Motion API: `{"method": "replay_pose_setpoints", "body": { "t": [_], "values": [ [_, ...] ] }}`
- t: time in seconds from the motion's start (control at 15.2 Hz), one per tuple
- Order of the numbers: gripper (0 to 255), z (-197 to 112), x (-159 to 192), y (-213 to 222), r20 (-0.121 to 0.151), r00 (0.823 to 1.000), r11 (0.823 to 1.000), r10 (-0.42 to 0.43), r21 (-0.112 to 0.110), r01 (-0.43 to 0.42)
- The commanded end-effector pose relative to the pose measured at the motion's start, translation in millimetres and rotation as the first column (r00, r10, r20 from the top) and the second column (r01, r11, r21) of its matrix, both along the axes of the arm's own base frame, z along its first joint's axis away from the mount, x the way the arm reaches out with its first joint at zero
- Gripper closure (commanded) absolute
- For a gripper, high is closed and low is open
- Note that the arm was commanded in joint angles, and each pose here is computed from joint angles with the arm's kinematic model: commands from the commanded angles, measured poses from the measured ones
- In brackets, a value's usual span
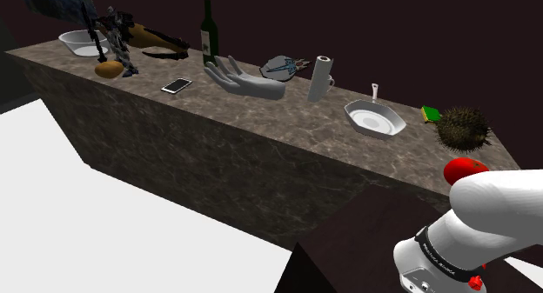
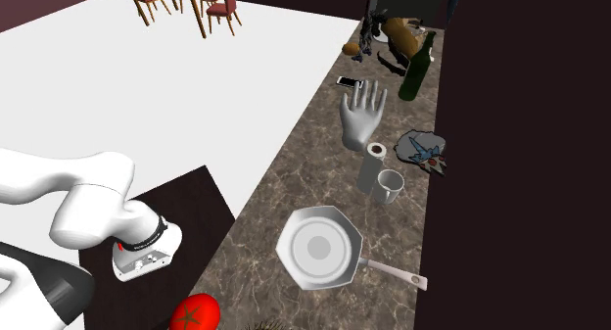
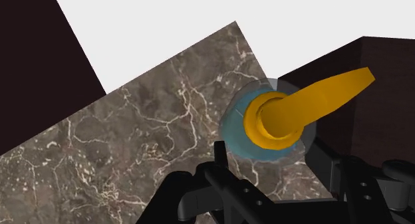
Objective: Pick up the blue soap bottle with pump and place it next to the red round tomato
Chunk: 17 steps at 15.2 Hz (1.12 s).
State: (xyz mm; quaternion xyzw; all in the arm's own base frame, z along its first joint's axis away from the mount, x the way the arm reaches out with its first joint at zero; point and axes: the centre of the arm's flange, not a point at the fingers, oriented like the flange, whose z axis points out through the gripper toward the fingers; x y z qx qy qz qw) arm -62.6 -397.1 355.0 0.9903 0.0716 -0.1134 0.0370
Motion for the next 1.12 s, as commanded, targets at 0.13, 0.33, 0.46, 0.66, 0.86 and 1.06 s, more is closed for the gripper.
{"method": "replay_pose_setpoints", "body": {
  "t": [0.13, 0.33, 0.46, 0.66, 0.86, 1.06],
  "values": [
    [0, 0.0, 0.0, 0.0, 0.000, 1.000, 1.000, 0.000, 0.000, 0.000],
    [0, 0.0, 0.0, 0.0, 0.000, 1.000, 1.000, 0.000, 0.000, 0.000],
    [0, 12.8, 2.9, 1.2, 0.000, 1.000, 1.000, 0.000, 0.000, 0.000],
    [0, 48.5, 11.0, 4.5, 0.000, 1.000, 1.000, 0.000, 0.000, 0.000],
    [0, 48.5, 11.0, 4.5, 0.000, 1.000, 1.000, 0.000, 0.000, 0.000],
    [0, 48.5, 11.0, 4.5, 0.000, 1.000, 1.000, 0.000, 0.000, 0.000]
  ]
}}
